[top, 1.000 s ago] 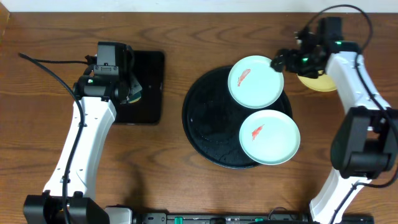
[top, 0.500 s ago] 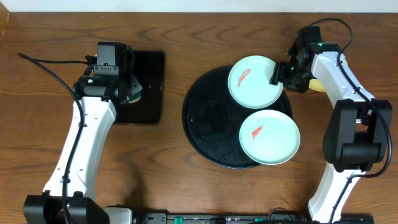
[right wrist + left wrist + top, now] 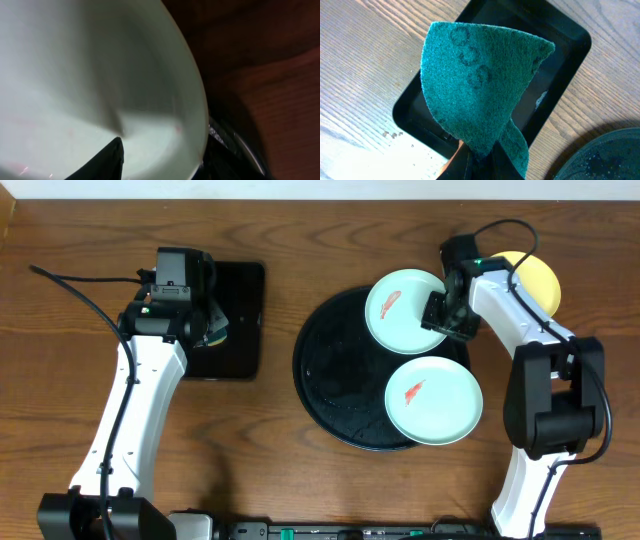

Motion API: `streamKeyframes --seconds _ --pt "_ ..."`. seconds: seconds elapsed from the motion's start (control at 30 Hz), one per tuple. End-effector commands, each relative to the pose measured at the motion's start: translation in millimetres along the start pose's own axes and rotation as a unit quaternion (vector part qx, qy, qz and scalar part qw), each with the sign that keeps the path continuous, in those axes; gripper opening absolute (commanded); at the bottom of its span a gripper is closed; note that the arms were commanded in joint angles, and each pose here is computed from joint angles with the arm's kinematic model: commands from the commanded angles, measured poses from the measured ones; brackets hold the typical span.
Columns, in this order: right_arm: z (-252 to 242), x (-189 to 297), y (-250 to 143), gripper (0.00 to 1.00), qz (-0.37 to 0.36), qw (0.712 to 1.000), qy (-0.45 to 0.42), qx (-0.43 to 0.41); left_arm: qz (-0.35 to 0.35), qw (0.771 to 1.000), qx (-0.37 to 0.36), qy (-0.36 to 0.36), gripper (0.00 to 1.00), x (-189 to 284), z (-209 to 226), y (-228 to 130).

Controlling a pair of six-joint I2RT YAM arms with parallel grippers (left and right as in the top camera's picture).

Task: Clean dirty plates on tray and stack at the side
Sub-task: 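Move the right gripper to grip the rim of the upper green plate, then bring the sponge in the left gripper onto the green plate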

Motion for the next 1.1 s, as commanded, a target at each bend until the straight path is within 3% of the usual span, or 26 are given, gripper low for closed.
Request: streamKeyframes --seconds 0.0,0.13,0.37,0.5,0.67,1.07 --pt "-6 -9 -6 0.49 0.003 0.999 -0.026 -0.021 0.002 1.000 0.008 0.007 0.08 -3 3 -1" --pt "-8 -12 -11 0.40 0.009 0.999 -0.028 -0.023 0.002 1.000 0.008 0.007 0.08 -3 3 -1" --pt "-4 -12 -5 0.01 -0.003 1.000 -0.020 -0.011 0.002 1.000 0.008 0.007 0.08 -3 3 -1" --pt "14 -12 -3 0.01 -0.002 0.999 0.034 0.038 0.006 1.000 0.008 0.002 0.08 -3 1 -2" --pt "52 -6 -12 0.01 0.008 0.980 0.137 0.142 0.054 0.995 -0.024 -0.083 0.07 0 -30 -17" --pt "97 -3 -44 0.01 0.030 0.964 0.153 0.217 0.073 0.985 -0.078 -0.137 0.08 8 -73 -49"
Point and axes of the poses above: each gripper's point midway between its finger pads, its own x axis back along the fingers, its own z axis along the line the jaws close on, y = z × x, the point moved 1 cm from there along x, back along the fingers, and after that the axes turned 11 degrees about x, right-handed, at the moved point
